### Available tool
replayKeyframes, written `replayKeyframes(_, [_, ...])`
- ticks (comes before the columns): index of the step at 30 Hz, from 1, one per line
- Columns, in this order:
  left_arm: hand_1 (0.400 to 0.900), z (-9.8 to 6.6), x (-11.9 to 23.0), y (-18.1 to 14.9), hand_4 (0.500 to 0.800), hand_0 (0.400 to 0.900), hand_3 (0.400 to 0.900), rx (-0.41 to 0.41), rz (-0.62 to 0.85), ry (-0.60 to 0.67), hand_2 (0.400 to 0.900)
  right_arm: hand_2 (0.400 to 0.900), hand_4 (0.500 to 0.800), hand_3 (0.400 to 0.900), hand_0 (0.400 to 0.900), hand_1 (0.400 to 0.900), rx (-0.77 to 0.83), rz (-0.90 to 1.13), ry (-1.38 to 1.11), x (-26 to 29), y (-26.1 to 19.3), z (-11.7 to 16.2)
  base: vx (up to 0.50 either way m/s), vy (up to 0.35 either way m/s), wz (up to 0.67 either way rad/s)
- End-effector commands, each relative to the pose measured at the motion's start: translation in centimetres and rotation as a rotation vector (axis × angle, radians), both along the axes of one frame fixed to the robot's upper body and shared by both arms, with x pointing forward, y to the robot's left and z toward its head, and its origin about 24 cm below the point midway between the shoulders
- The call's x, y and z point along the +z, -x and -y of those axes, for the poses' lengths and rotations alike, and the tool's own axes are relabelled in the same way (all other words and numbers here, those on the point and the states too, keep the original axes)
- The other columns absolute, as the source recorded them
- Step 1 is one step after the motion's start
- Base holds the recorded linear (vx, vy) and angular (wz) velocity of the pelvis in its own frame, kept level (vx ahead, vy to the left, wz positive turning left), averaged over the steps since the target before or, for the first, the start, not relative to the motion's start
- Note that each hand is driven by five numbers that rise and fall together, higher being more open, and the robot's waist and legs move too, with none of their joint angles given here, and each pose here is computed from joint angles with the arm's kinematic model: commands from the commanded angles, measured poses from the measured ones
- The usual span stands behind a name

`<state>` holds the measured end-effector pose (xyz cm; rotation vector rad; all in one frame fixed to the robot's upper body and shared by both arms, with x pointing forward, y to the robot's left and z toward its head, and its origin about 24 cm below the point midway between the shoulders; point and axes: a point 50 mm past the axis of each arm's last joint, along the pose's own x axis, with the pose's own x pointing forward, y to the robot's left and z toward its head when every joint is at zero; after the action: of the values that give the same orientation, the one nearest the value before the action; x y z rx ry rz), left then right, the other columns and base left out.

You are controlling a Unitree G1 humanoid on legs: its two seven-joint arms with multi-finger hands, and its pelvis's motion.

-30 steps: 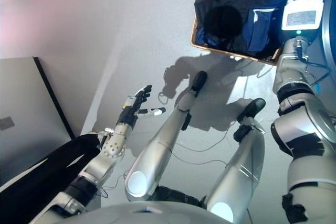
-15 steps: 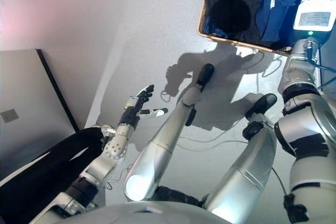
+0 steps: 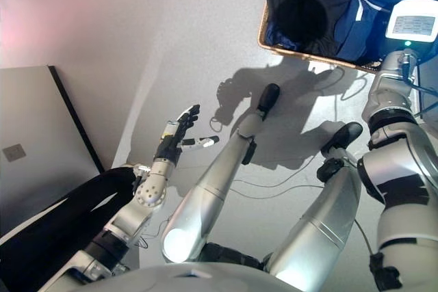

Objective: Put the clothes in the basket into the washing machine.

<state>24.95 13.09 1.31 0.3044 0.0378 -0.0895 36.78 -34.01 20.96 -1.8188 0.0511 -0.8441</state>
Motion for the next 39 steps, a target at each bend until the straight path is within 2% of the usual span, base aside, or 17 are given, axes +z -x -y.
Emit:
replayKeyframes(1, [0.9,-0.4,1.1,0.6,0.8,0.9,0.9,0.045,0.069,0.039,0.9,0.4,0.5,0.4,0.4,0.4,-0.143,0.15,0.016,3.1,2.8,4.1,0.0,0.002,-0.06])
replayKeyframes(7, [0.9,-0.4,1.4,0.1,0.8,0.9,0.9,0.06,0.079,0.034,0.9,0.4,0.5,0.4,0.4,0.4,-0.056,0.357,-0.213,3.9,2.2,3.1,0.007,0.0,-0.09])
replayKeyframes(9, [0.9,-0.8,1.4,0.0,0.8,0.9,0.9,0.083,0.077,0.029,0.9,0.4,0.5,0.4,0.4,0.4,0.046,0.459,-0.342,4.6,1.5,1.8,0.024,0.011,-0.2])
replayKeyframes(11, [0.9,-1.0,1.4,0.0,0.8,0.9,0.9,0.092,0.074,0.026,0.9,0.4,0.5,0.4,0.4,0.4,0.076,0.516,-0.391,4.9,1.4,1.4,0.023,0.004,-0.19])
replayKeyframes(12, [0.9,-1.1,1.2,0.0,0.8,0.9,0.9,0.116,0.067,0.033,0.9,0.4,0.5,0.4,0.4,0.4,0.18,0.655,-0.545,5.6,0.9,0.0,0.019,0.001,-0.17])
replayKeyframes(13, [0.9,-1.1,1.2,0.0,0.8,0.9,0.9,0.116,0.066,0.03,0.9,0.4,0.5,0.4,0.4,0.4,0.178,0.656,-0.549,5.4,0.9,0.1,0.035,0.0,-0.3])
replayKeyframes(19, [0.9,-1.5,0.3,0.1,0.8,0.9,0.9,0.165,0.014,0.036,0.9,0.4,0.5,0.4,0.4,0.4,0.569,1.182,-1.209,7.6,0.5,-4.3,-0.017,0.021,-0.26])
replayKeyframes(21, [0.9,-1.6,0.0,0.2,0.8,0.9,0.9,0.171,0.0,0.039,0.9,0.4,0.5,0.4,0.4,0.4,0.596,1.229,-1.295,7.3,0.4,-4.8,0.071,0.013,-0.27])
replayKeyframes(23, [0.9,-1.5,-0.1,0.2,0.8,0.9,0.9,0.169,-0.016,0.051,0.9,0.4,0.5,0.4,0.4,0.4,0.75,1.421,-1.518,8.4,0.7,-6.2,-0.002,0.062,-0.39])
replayKeyframes(26, [0.9,-1.5,-0.2,0.2,0.8,0.9,0.9,0.163,-0.027,0.054,0.9,0.4,0.5,0.4,0.4,0.4,0.87,1.515,-1.679,8.9,0.7,-7.5,0.033,0.04,-0.31])
replayKeyframes(27, [0.9,-1.5,-0.2,0.2,0.8,0.9,0.9,0.163,-0.028,0.053,0.9,0.4,0.5,0.4,0.4,0.4,0.87,1.514,-1.682,8.8,0.7,-7.5,0.037,0.058,-0.39])
replayKeyframes(30, [0.9,-1.4,-0.3,0.2,0.8,0.9,0.9,0.146,-0.039,0.056,0.9,0.4,0.5,0.4,0.4,0.4,1.038,1.677,-1.873,10.6,1.0,-8.9,0.038,0.054,-0.39])
replayKeyframes(31, [0.9,-1.4,-0.3,0.2,0.8,0.9,0.9,0.147,-0.04,0.056,0.9,0.4,0.5,0.4,0.4,0.4,1.04,1.677,-1.876,10.5,1.0,-8.8,0.031,0.031,-0.26])
replayKeyframes(34, [0.9,-1.2,-0.2,-0.1,0.8,0.9,0.9,0.117,-0.041,0.053,0.9,0.4,0.5,0.4,0.4,0.4,1.247,1.784,-1.97,13.5,1.9,-10.0,0.04,0.063,-0.24])
replayKeyframes(39, [0.9,-1.3,-0.2,-0.2,0.8,0.9,0.9,0.107,-0.048,0.059,0.9,0.4,0.5,0.4,0.4,0.4,1.368,1.934,-2.013,16.1,3.0,-9.5,0.028,0.04,-0.08])
